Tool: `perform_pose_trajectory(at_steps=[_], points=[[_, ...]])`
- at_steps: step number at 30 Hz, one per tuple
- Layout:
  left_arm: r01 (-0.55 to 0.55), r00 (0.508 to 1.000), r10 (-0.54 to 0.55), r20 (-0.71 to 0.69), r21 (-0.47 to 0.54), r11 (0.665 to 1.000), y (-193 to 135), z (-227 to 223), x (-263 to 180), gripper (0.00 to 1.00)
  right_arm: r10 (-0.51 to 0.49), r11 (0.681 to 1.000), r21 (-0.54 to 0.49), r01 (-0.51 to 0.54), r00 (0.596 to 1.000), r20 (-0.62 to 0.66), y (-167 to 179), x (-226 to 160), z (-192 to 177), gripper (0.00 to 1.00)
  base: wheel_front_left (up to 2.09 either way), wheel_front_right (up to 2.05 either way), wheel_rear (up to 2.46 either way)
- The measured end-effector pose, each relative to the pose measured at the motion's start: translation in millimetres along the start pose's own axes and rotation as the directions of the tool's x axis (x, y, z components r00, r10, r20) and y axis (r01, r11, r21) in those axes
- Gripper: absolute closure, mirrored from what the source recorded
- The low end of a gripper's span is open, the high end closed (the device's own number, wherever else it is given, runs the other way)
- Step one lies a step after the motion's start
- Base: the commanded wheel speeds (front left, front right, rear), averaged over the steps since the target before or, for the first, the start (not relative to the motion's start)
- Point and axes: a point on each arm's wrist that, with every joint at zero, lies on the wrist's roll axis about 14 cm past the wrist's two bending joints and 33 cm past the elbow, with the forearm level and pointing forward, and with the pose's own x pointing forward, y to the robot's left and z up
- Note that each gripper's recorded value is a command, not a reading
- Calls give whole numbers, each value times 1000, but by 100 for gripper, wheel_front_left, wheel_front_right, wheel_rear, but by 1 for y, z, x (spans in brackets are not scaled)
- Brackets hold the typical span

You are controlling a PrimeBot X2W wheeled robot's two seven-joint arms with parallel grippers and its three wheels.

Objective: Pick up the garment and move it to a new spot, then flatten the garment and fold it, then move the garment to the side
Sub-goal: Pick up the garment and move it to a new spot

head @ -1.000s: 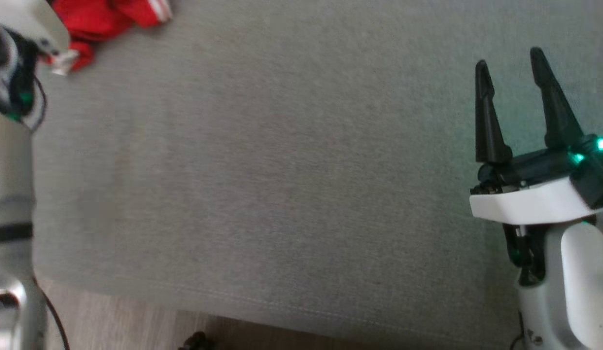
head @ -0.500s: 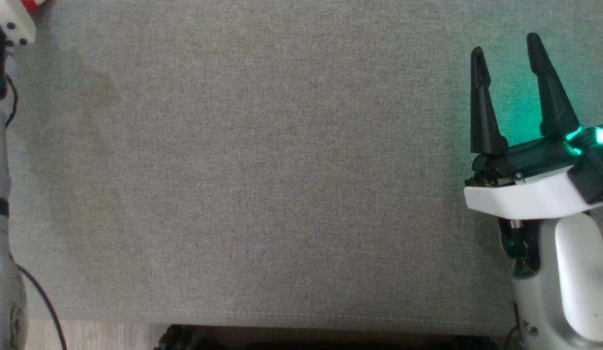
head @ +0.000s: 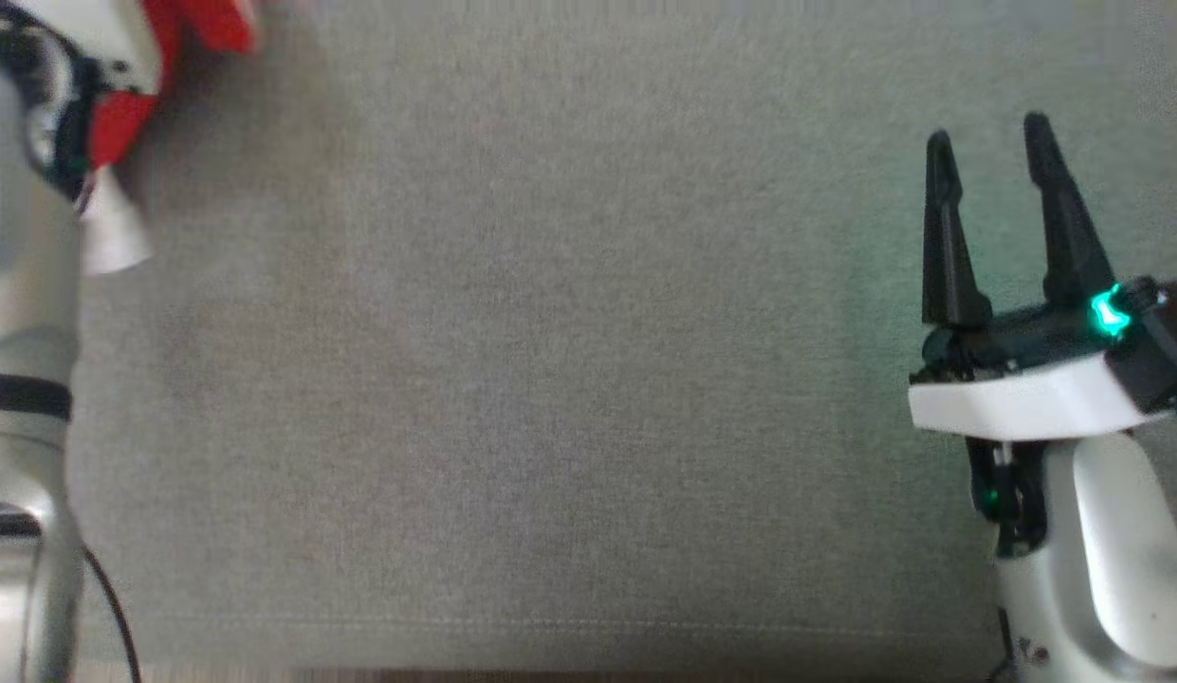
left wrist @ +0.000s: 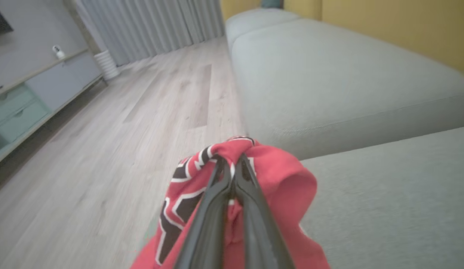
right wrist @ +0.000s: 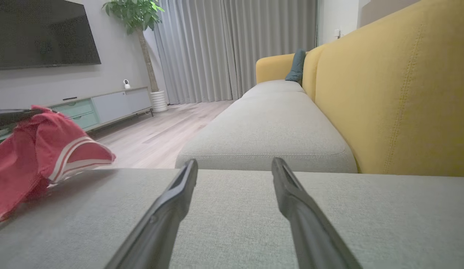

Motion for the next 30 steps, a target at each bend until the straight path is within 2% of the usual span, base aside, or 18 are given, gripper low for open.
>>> perform_pose_trajectory(at_steps=[6, 10, 13, 17, 21, 23, 24, 27, 30], points=[[134, 972, -143, 188, 62, 989, -48, 87, -22, 100, -45, 999, 15, 45, 998, 39, -7, -29, 25, 0, 0, 0, 0], [222, 923, -241, 299, 98, 970, -90, 139, -43, 100, -87, 996, 12, 87, 993, 84, -17, -47, 46, 0, 0, 0, 0], [316, 876, -324, 356, 85, 945, -132, 162, -59, 100, -129, 992, 9, 129, 986, 103, -28, -63, 56, 0, 0, 0, 0], [482, 808, -460, 369, 36, 876, -207, 157, -84, 100, -183, 983, 7, 183, 977, 106, -42, -83, 59, 0, 0, 0, 0], [622, 756, -582, 300, -51, 782, -274, 113, -112, 100, -220, 976, 10, 220, 971, 98, -52, -95, 58, 0, 0, 0, 0], [650, 747, -614, 254, -90, 754, -295, 85, -123, 100, -232, 973, 10, 232, 968, 98, -55, -99, 57, 0, 0, 0, 0], [679, 730, -646, 222, -132, 722, -314, 63, -135, 100, -245, 969, 11, 245, 965, 88, -58, -104, 54, 0, 0, 0, 0], [729, 684, -695, 220, -190, 658, -344, 55, -156, 100, -278, 961, 8, 278, 958, 77, -67, -114, 52, 0, 0, 0, 0], [764, 645, -727, 236, -208, 611, -366, 58, -172, 100, -305, 952, 2, 305, 950, 74, -74, -122, 51, 0, 0, 0, 0]])
